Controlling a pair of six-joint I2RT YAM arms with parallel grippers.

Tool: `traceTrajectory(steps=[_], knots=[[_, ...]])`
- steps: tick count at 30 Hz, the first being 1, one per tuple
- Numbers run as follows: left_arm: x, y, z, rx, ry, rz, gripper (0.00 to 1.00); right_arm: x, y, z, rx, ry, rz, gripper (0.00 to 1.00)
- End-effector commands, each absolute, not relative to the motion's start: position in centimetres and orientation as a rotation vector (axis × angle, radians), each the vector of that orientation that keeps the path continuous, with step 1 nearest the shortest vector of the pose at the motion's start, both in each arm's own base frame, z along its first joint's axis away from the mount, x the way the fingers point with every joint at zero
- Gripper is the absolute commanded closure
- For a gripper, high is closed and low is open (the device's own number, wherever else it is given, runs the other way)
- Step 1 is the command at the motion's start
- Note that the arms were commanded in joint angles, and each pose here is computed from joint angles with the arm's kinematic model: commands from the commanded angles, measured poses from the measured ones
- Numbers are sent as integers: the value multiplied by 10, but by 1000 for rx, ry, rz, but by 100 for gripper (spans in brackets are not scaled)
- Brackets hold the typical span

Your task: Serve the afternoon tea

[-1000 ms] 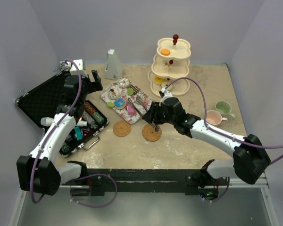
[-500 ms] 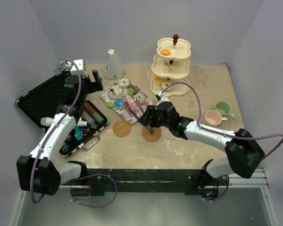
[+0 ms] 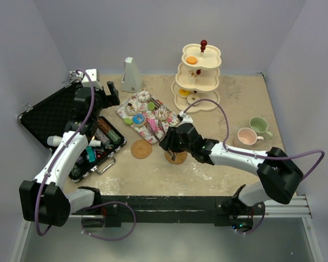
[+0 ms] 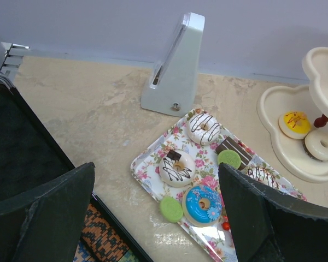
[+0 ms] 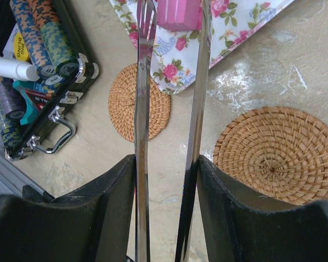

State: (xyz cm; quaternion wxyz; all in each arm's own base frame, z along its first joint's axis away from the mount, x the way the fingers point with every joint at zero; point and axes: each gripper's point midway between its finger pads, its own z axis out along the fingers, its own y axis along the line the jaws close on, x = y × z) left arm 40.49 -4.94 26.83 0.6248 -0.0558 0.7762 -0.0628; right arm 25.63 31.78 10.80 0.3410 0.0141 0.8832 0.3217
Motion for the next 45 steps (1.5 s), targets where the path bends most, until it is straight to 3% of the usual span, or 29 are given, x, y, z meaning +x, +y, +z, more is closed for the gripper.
traceTrajectory(steps=[1, 26, 45], knots=[[407, -56, 288, -122, 1724, -184, 0, 260, 318, 127, 114, 2235, 831, 51], [409, -59, 284, -118, 1736, -194, 0, 237, 328, 115, 132, 2288, 833, 57], [409, -57, 283, -119, 1737, -187, 0, 243, 324, 126, 149, 2250, 820, 74]])
